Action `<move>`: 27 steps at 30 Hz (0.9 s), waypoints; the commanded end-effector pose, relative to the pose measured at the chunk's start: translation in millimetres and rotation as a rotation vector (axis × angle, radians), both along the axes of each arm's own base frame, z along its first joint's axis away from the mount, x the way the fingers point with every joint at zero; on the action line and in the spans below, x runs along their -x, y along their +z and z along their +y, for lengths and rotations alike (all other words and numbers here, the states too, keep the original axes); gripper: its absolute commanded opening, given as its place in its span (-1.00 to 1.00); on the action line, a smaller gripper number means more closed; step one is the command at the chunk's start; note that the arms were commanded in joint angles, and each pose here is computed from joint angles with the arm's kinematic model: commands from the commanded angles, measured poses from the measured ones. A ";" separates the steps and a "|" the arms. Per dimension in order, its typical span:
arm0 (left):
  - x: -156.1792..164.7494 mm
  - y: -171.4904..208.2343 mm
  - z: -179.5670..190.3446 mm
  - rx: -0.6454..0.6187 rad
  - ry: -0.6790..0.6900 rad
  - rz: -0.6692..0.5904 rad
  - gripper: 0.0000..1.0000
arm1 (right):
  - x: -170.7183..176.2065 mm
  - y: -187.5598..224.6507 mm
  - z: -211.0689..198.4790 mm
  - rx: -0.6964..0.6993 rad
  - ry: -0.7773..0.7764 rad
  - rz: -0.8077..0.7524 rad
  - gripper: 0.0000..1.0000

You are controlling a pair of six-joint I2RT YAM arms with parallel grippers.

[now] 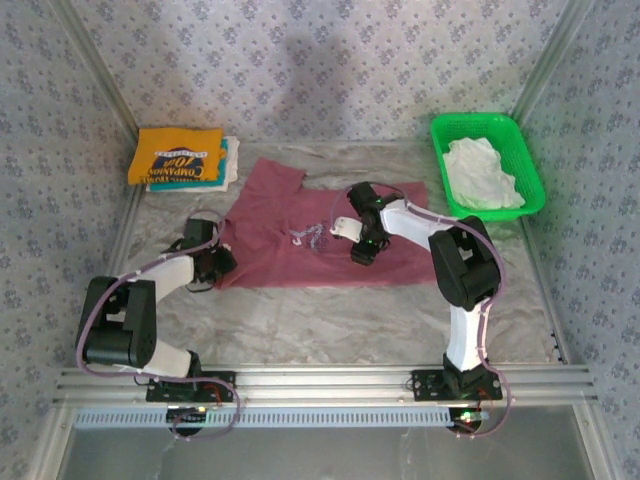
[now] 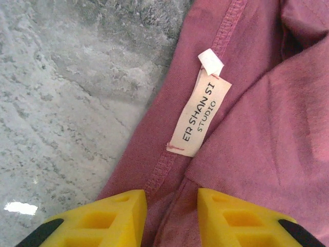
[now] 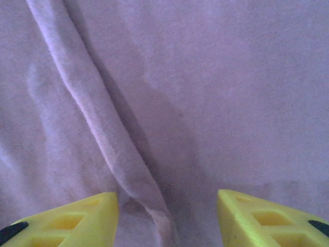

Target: Fold and stack the t-shirts

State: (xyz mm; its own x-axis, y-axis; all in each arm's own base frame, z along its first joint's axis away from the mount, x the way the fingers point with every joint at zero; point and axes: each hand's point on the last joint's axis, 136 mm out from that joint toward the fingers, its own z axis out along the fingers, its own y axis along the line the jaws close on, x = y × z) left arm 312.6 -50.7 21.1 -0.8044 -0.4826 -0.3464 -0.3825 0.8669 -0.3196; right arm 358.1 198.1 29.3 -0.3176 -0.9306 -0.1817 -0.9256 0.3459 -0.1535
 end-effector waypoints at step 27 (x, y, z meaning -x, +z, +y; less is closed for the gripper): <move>17.2 -21.4 10.6 -0.033 0.000 0.100 -0.33 | -54.8 -6.2 -48.2 0.006 -0.203 -0.115 -0.12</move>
